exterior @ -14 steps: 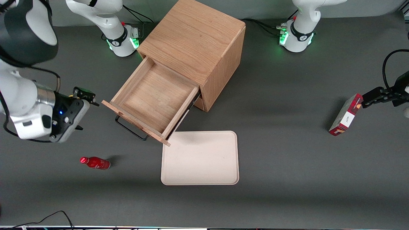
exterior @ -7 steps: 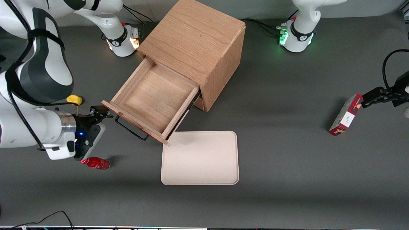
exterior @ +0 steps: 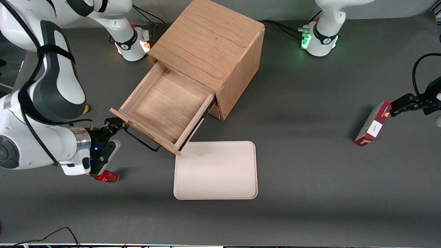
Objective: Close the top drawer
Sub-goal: 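Move the right gripper down to the open drawer's front panel, then position the right gripper against the drawer front beside the black handle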
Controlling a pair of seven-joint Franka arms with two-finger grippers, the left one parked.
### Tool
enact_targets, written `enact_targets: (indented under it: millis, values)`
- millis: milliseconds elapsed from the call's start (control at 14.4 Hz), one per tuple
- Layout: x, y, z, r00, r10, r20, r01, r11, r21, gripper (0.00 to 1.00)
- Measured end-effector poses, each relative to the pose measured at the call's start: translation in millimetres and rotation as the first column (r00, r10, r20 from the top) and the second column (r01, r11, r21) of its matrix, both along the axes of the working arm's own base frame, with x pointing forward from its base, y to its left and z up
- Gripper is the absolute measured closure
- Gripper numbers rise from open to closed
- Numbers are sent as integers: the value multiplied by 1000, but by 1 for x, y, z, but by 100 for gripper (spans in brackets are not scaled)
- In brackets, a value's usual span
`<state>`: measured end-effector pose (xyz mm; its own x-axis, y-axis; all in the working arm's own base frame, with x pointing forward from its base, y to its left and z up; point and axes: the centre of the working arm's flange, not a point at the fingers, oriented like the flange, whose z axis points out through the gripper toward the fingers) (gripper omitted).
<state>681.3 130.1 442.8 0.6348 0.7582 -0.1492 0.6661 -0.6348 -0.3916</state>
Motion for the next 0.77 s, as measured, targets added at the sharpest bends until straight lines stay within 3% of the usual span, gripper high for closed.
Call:
enact_targets:
  millis: [278,766]
  values:
    - [7,1,-30,999,-33,-34,33,999,-4,0]
    - [10,7,-40,998,-64,-28,64,998,26,0]
